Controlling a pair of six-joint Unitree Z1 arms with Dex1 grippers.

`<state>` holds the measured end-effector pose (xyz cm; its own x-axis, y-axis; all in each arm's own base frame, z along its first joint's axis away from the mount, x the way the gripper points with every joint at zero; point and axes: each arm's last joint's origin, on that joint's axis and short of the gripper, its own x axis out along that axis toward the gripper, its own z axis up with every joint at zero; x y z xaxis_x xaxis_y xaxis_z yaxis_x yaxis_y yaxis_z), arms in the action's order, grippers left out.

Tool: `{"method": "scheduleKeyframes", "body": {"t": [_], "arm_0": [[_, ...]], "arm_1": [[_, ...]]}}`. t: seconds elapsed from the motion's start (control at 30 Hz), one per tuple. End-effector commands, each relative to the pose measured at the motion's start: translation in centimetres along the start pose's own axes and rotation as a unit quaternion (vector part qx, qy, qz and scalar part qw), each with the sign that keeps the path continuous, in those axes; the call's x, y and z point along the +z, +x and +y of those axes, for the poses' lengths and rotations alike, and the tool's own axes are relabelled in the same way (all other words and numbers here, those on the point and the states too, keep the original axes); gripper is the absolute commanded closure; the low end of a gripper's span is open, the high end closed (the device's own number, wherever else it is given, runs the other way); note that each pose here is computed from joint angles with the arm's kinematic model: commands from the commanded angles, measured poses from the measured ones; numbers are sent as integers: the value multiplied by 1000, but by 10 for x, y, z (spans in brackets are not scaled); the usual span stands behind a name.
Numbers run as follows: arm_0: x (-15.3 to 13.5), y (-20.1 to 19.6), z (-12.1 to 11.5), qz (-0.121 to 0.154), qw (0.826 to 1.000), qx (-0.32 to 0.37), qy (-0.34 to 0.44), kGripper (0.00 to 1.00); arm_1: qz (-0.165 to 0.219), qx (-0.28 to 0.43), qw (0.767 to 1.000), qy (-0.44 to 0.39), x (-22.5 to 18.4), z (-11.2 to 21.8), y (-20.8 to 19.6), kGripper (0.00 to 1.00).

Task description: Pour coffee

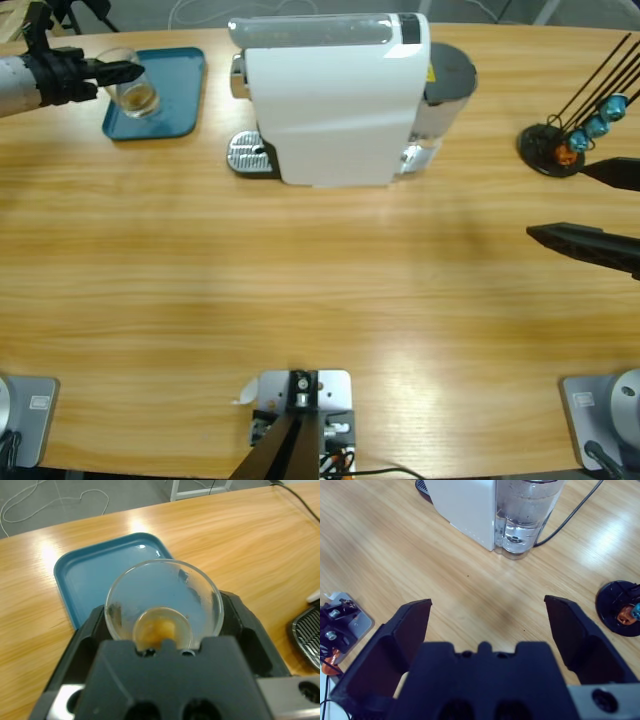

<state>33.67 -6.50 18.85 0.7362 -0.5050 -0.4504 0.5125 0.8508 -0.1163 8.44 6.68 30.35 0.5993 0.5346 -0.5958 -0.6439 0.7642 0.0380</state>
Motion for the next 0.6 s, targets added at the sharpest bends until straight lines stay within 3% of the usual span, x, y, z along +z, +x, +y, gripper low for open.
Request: {"method": "scheduleKeyframes", "body": {"t": [0.03,0.2,0.4,0.47,0.5,0.6], "arm_0": [[-16,27,15,36,999,22,-21,805],[-13,31,17,54,998,24,-27,766],[-13,32,14,73,997,20,-33,340],[-13,32,14,76,996,18,-34,274],[-13,31,13,76,996,17,-34,184],[-14,29,12,76,996,14,-35,46]], "arm_1": [[21,-12,1000,8,-5,-2,9,0],[21,-14,1000,8,-6,-2,9,0],[20,-15,1000,8,-6,-2,8,0],[20,-16,1000,8,-6,-3,8,0],[21,-16,1000,8,-6,-3,8,0],[21,-16,1000,8,-6,-3,8,0]]}}
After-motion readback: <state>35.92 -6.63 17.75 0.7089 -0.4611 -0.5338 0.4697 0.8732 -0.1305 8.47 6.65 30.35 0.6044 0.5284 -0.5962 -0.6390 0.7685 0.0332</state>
